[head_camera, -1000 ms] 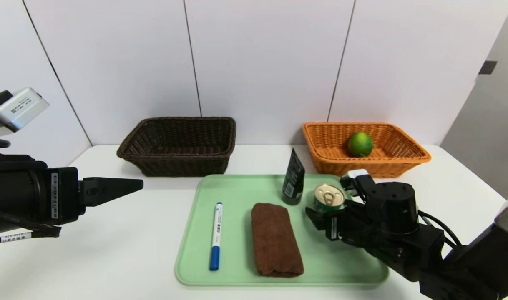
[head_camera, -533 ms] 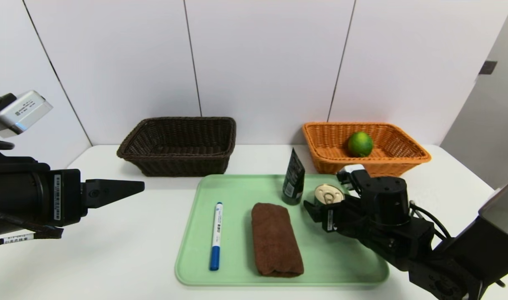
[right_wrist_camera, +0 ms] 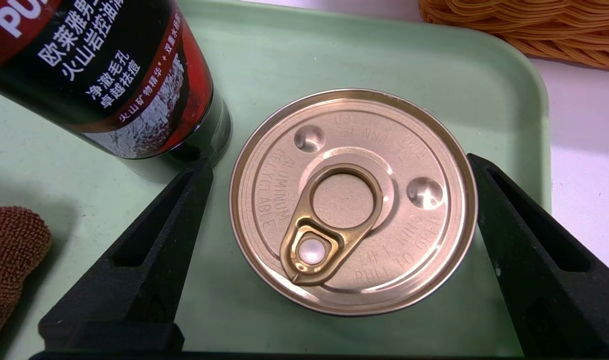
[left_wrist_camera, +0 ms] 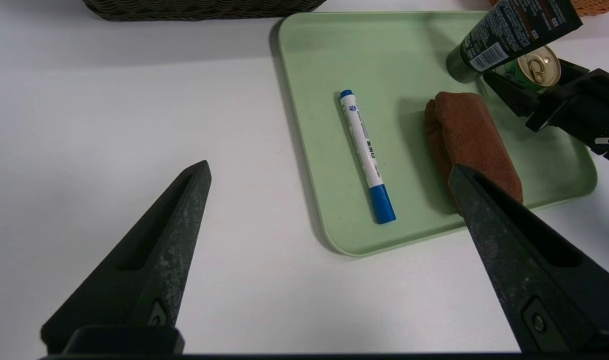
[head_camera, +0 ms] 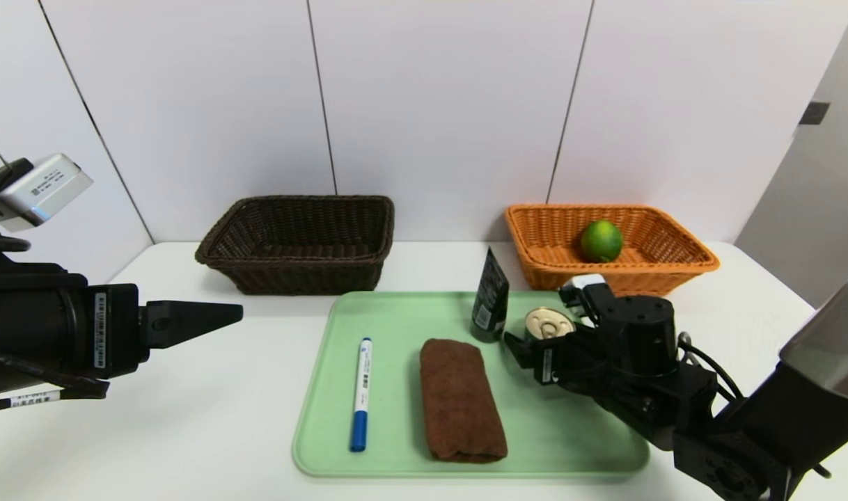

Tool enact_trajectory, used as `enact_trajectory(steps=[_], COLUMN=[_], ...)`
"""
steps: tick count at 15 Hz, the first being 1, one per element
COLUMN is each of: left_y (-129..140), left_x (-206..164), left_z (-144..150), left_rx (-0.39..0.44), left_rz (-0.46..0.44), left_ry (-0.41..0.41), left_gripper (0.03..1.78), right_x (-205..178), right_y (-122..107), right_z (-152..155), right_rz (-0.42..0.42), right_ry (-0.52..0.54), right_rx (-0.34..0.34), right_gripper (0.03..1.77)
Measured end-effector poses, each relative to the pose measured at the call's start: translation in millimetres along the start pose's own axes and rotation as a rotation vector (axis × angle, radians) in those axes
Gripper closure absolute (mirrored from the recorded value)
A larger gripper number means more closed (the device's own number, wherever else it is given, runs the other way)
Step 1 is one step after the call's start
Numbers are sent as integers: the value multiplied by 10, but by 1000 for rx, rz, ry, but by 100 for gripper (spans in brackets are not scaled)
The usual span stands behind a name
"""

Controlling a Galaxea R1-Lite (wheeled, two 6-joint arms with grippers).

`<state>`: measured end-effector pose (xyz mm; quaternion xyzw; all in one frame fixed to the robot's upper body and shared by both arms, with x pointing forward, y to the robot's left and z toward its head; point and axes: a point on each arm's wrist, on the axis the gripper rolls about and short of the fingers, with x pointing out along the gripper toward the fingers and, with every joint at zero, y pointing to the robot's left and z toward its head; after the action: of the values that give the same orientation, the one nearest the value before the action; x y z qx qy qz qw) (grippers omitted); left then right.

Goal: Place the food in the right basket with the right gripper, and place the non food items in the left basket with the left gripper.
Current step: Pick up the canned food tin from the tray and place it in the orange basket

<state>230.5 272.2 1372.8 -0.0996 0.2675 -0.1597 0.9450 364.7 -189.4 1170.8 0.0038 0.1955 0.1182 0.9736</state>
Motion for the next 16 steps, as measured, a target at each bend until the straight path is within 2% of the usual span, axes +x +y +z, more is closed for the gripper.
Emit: enact_trajectory(steps=[3, 4, 7, 8, 16], left_y=[2, 2, 2, 4, 6], left_x=[1, 1, -4, -7, -14], left_z=[-3, -3, -5, -5, -19], left_rx=[0, 0, 0, -1, 0], left_rz=[1, 1, 1, 2, 2], left_ry=[2, 2, 3, 2, 5], left_gripper=[12, 12, 12, 12, 12], right_x=[2, -1, -8, -13, -107], right_y=[-9, -14, -18, -20, 1], right_z=[-21, -27, -30, -35, 37], right_rz=[-3, -6, -8, -7, 2], right_ry=[7, 10, 13, 15, -5], right_rx=[-2, -3, -2, -2, 1], right_gripper=[10, 19, 68, 76, 79])
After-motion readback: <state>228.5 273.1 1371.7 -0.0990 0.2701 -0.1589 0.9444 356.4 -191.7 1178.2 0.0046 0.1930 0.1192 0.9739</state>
